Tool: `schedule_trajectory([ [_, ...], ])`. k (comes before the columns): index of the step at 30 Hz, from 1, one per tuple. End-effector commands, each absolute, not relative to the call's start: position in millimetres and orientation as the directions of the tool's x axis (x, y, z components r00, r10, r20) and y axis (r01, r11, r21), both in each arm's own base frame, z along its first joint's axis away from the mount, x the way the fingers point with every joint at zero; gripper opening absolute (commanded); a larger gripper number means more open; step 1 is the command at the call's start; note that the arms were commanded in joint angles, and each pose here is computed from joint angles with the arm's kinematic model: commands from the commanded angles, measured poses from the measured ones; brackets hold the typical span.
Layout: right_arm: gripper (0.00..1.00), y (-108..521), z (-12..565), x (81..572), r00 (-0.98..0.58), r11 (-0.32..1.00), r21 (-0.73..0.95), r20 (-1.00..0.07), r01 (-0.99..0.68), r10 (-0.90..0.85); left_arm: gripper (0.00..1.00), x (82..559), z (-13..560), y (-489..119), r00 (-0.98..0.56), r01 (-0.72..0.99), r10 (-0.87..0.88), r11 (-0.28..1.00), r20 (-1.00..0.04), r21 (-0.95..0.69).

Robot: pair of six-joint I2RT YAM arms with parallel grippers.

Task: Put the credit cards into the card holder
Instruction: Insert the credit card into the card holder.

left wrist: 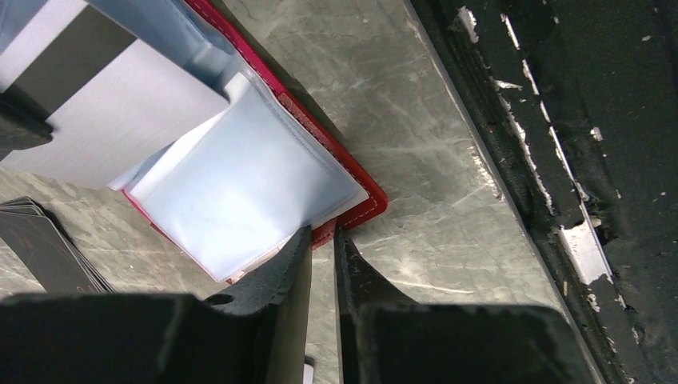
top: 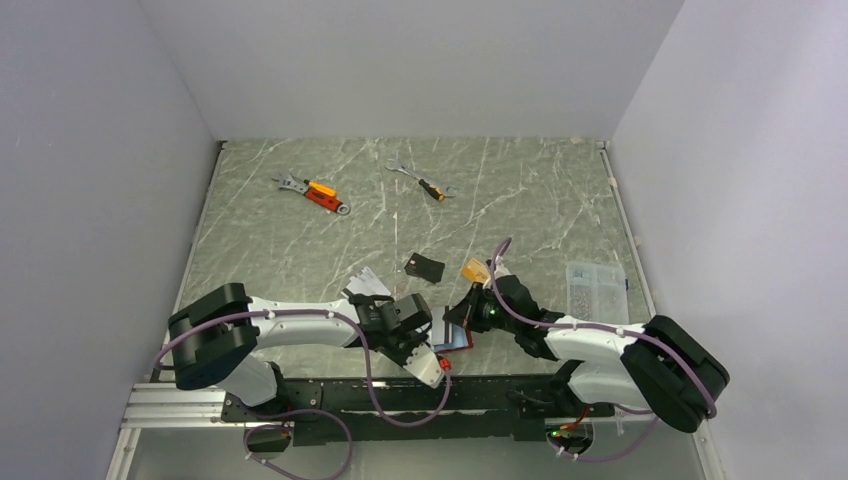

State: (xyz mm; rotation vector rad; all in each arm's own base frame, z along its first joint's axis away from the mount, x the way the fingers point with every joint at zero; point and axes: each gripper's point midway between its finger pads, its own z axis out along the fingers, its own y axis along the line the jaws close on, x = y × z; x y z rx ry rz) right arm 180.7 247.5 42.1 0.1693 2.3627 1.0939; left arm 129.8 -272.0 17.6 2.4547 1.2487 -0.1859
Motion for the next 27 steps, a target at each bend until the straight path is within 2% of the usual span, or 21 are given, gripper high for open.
schedule_trajectory([
  [1,0.00,255.6,50.3,184.9,-0.843,0.613,0.780,-0.411,-0.127,0.347,0.19,126.7,4.5,-267.2,0.580,0.813,0.770,-0.532,-0.264,0.235],
  [18,0.00,255.9,32.5,171.3,-0.882,0.616,0.781,-0.356,-0.101,0.308,0.11,131.1,2.9,-267.1,0.573,0.817,0.786,-0.528,-0.231,0.231],
  [27,0.00,250.6,14.6,166.1,-0.919,0.704,0.708,-0.312,-0.056,0.240,0.07,130.4,1.4,-264.8,0.562,0.825,0.795,-0.519,-0.227,0.225],
])
